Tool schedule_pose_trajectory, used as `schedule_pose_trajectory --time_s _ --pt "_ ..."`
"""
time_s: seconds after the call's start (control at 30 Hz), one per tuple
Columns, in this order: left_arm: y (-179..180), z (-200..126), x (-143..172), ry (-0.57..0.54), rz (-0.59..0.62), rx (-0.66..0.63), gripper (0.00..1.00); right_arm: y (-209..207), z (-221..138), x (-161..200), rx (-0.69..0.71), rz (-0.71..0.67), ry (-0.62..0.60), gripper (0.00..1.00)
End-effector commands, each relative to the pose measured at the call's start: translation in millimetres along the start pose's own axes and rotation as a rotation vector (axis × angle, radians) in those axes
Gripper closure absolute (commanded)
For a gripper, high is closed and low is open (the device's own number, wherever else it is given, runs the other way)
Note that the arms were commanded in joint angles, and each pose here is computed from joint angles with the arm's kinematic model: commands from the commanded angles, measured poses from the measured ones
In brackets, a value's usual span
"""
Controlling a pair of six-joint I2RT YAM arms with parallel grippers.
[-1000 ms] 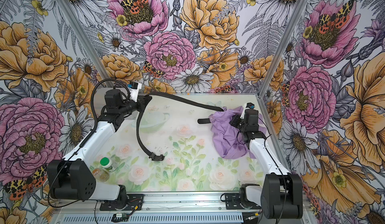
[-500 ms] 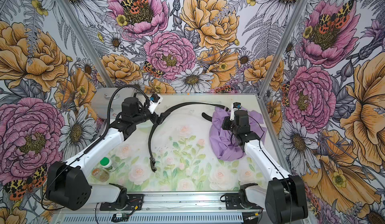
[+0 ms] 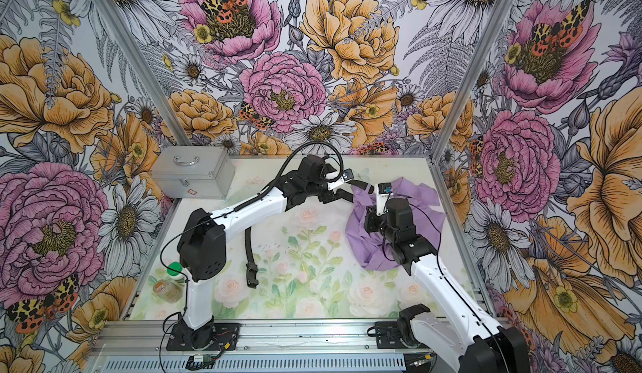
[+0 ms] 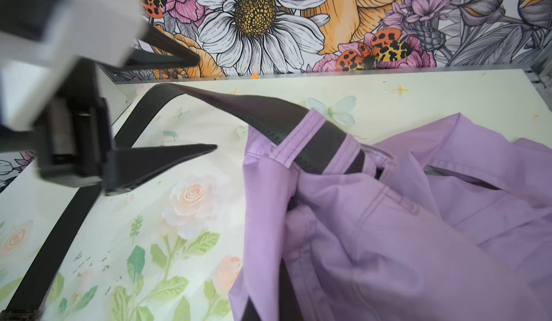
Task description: Remove the belt from the trousers
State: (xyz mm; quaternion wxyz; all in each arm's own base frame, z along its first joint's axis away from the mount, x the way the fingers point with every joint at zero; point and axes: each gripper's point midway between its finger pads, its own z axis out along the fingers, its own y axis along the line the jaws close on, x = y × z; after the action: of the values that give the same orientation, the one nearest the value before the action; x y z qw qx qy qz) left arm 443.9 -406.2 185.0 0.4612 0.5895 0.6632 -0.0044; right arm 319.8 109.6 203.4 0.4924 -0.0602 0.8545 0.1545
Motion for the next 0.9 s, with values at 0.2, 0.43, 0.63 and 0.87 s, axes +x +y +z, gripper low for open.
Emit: schedule_pose_trajectory --time_s 0.2,0.43,0.63,0.87 --pt "39.1 14.5 -33.5 0.006 0.048 -0.150 0.65 -8.5 -6.6 5.3 0.057 -0.038 0.001 1.00" --pt "82.9 -52.4 -45.5 -0.036 -0.028 -0.249 1.00 -49.0 10.6 15.5 0.212 0.122 0.051 1.00" --pt "161.2 -194.5 -73.1 -0.354 -0.300 -0.266 1.00 -83.3 43.6 40.0 0.290 0.222 0.178 1.00" --pt "224.0 -331.8 -68.7 -0.622 -0.474 -0.285 1.00 -102.4 59.4 47.4 0.361 0.277 0.219 1.00"
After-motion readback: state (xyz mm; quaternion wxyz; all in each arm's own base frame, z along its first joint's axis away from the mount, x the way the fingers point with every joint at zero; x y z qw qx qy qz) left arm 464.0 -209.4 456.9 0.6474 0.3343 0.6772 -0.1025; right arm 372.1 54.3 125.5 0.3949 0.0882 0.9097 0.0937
